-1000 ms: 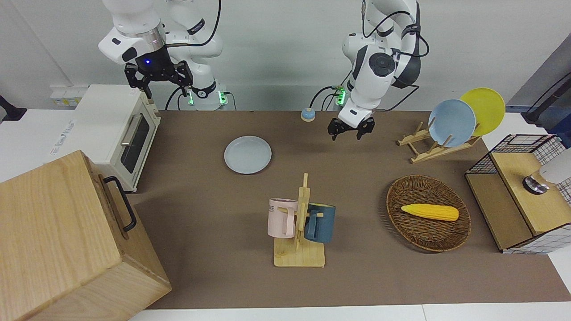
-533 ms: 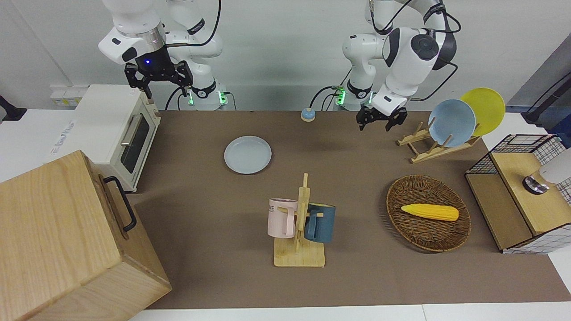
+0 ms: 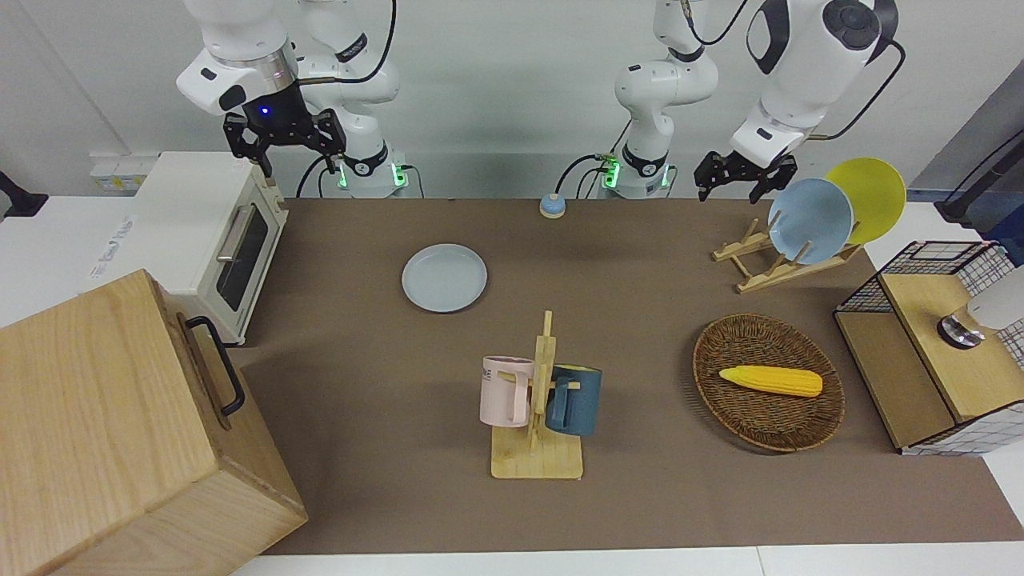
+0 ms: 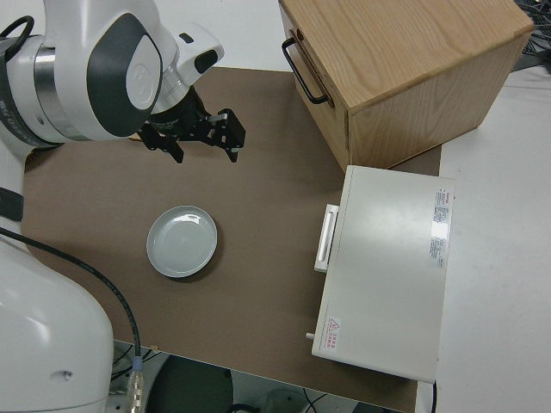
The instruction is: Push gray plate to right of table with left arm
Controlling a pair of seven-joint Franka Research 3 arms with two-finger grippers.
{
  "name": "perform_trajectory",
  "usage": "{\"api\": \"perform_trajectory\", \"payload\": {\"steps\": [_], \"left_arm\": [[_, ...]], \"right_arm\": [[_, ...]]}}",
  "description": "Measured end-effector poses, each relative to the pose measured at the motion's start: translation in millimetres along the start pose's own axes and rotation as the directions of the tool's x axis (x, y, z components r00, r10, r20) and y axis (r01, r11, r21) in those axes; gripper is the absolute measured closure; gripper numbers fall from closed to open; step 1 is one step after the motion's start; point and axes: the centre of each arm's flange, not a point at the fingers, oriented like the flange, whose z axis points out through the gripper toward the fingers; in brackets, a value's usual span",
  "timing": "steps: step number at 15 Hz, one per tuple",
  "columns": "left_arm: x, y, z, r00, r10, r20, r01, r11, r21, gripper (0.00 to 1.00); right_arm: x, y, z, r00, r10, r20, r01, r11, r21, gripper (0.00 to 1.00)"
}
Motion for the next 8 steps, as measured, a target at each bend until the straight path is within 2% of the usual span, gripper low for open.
{"api": "perform_trajectory", "payload": {"steps": [5, 8], "left_arm": [[-18, 2, -19, 0.9997, 0.01, 0.024, -0.01, 1.0, 0.003, 0.0], [-21, 12, -33, 0.9995, 0.028, 0.013, -0.028, 1.0, 0.011, 0.0]], "right_arm": [[0.0, 0, 0, 1.0, 0.0, 0.0, 0.0, 1.0, 0.0, 0.0], [0.0, 0, 0, 1.0, 0.0, 0.0, 0.0, 1.0, 0.0, 0.0]]}}
